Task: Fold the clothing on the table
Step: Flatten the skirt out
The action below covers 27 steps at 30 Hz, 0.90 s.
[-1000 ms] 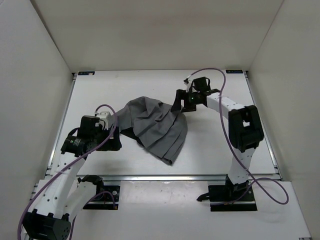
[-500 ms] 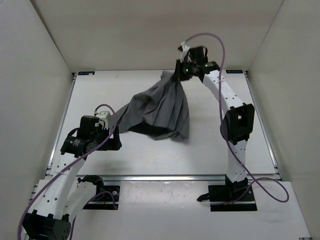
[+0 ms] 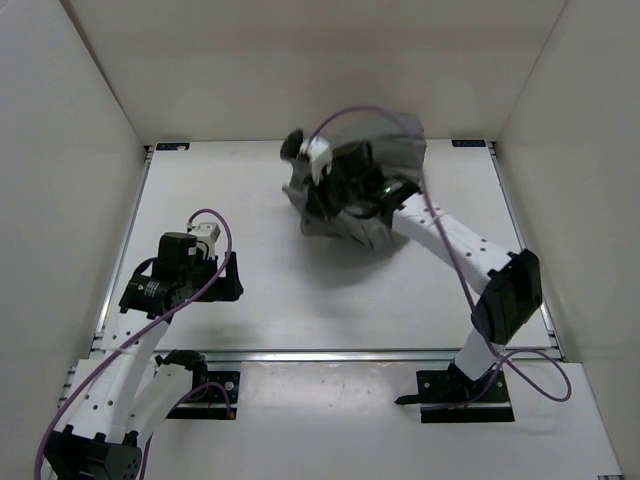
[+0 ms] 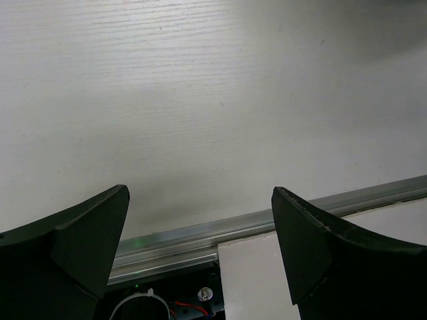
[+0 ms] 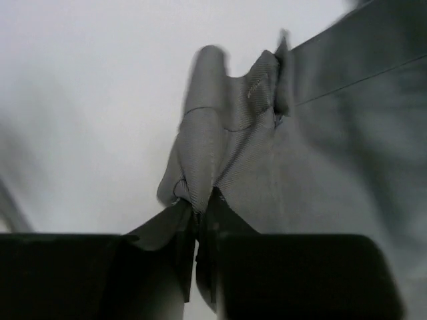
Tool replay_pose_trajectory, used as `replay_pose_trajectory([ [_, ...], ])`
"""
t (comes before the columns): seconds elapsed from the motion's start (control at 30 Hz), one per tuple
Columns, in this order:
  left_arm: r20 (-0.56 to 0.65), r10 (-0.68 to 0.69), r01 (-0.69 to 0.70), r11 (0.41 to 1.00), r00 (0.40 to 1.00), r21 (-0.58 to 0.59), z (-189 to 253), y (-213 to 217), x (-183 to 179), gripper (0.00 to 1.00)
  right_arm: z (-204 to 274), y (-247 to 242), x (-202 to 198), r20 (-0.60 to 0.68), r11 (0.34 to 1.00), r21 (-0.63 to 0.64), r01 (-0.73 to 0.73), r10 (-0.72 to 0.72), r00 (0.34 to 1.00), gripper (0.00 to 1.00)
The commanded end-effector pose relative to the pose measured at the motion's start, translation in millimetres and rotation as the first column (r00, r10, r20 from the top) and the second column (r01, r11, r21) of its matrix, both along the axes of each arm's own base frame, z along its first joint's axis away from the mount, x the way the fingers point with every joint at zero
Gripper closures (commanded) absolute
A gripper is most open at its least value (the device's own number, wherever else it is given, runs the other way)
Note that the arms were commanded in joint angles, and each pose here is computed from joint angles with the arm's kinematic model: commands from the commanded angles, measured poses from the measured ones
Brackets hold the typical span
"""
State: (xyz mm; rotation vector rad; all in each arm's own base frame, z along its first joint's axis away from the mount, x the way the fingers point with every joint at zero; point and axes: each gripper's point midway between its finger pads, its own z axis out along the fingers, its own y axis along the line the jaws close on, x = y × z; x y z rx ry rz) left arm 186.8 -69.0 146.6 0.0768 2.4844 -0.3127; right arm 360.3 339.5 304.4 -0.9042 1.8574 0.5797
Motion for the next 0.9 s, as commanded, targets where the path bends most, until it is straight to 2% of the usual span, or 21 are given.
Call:
replay_pose_trajectory([
  [0.0,0.023,0.005,-0.005,1.0,1.0,-0.005,3.5,0.0,1.7,0.02,-132.0,22.6,-100.6,-0.37,0.973,-0.089,-0.213,0.167,0.914,0.9],
  [0.03,0.017,0.01,-0.01,1.0,1.0,-0.005,1.9,1.0,1.7,0.01,-138.1,21.8,-112.3,-0.414,0.978,-0.058,-0.198,0.157,0.897,0.74],
  [0.07,0.017,-0.006,0.006,1.0,1.0,-0.005,2.8,-1.0,-0.1,0.01,-151.4,11.3,-130.2,-0.459,0.978,-0.053,-0.201,0.155,0.875,0.67],
  [0.13,0.025,-0.062,0.062,0.998,0.998,-0.027,3.8,-9.0,-0.3,0.06,-166.2,-3.9,-143.9,-0.488,0.989,-0.001,-0.15,0.13,0.863,0.59],
  [0.2,0.033,-0.096,0.098,0.994,0.995,-0.043,5.3,-14.1,-0.1,0.08,-151.4,-14.6,-140.5,-0.438,0.994,0.061,-0.09,0.108,0.892,0.57],
  [0.27,0.024,-0.113,0.114,0.992,0.993,-0.05,3.8,-16.7,-0.7,0.22,-123.5,-26.6,-128.6,-0.351,0.993,0.12,-0.024,0.065,0.934,0.54],
  [0.3,0.023,-0.117,0.119,0.992,0.993,-0.053,3.9,-17.4,-0.2,0.39,-122.3,-29.9,-123.6,-0.342,0.992,0.128,-0.004,0.048,0.939,0.54],
  [0.33,0.029,-0.113,0.115,0.992,0.993,-0.055,5.8,-17.7,1.5,0.5,-116.0,-33.8,-116.9,-0.326,0.989,0.145,0.021,0.028,0.945,0.53],
  [0.37,0.03,-0.107,0.109,0.993,0.994,-0.052,6.1,-16.3,1.6,0.7,-116.4,-35.3,-115.5,-0.329,0.988,0.149,0.028,0.022,0.944,0.54],
  [0.43,0.04,-0.096,0.098,0.994,0.995,-0.05,9.8,-15.4,6.0,0.76,-123.2,-30.7,-116.1,-0.335,0.989,0.145,0.007,0.043,0.941,0.53],
  [0.5,0.092,-0.071,0.079,0.993,0.993,-0.085,22.0,-21.5,15.8,0.58,-132.7,-17.7,-122.9,-0.343,0.992,0.125,-0.035,0.076,0.936,0.51],
  [0.6,0.18,-0.035,0.066,0.984,0.983,-0.167,39.4,-32.7,32.9,0.49,-146.3,7.6,-131.7,-0.332,0.988,0.11,-0.107,0.138,0.933,0.46],
  [0.63,0.192,-0.03,0.067,0.98,0.981,-0.189,42.6,-35.9,38.0,0.49,-141.4,18.8,-131.7,-0.291,0.983,0.12,-0.139,0.168,0.942,0.44],
  [0.73,0.189,-0.015,0.06,0.97,0.982,-0.235,46.9,-42.0,46.0,0.48,-152.1,32.9,-114.3,-0.21,0.986,0.032,-0.164,0.167,0.963,0.4],
  [0.87,0.186,0.003,0.043,0.969,0.982,-0.242,46.2,-40.4,47.1,0.45,-176.5,34.8,-92.5,-0.178,0.984,-0.076,-0.162,0.146,0.973,0.41],
])
